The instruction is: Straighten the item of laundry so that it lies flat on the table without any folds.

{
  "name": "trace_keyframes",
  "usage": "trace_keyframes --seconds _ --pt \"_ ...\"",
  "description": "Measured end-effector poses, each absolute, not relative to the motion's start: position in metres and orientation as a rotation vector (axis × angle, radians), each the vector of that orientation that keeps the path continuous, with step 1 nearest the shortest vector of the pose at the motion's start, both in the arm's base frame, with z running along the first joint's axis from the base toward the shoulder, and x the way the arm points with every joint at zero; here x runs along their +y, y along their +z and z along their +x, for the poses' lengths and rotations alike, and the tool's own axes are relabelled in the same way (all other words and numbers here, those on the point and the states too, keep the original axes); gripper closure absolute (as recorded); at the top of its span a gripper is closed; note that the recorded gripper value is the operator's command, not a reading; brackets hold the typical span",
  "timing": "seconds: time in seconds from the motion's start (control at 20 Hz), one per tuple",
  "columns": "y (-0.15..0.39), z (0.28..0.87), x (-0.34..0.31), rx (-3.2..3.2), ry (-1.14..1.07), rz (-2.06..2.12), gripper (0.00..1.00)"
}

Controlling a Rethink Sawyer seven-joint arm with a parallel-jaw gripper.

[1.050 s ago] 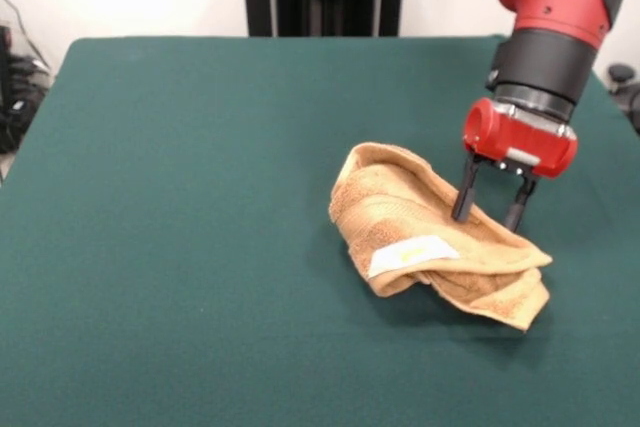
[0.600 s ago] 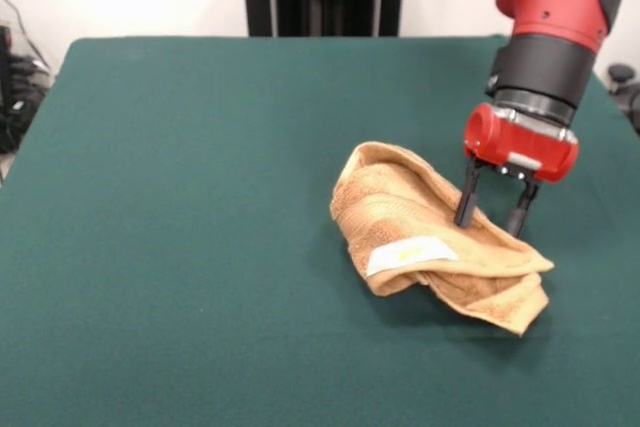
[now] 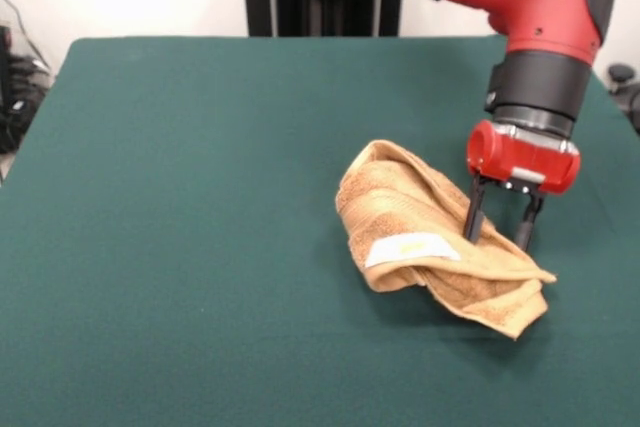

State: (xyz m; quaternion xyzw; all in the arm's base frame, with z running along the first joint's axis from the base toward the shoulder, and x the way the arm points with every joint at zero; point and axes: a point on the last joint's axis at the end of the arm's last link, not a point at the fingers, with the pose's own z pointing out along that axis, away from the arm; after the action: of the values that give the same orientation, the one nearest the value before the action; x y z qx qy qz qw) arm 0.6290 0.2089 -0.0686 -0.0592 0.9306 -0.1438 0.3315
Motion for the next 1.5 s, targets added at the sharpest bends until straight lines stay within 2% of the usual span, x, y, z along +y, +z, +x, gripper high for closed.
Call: trace_keyframes --seconds 1.5 --pt "-0.071 0.637 0.227 2.322 -0.295 -0.126 0.0"
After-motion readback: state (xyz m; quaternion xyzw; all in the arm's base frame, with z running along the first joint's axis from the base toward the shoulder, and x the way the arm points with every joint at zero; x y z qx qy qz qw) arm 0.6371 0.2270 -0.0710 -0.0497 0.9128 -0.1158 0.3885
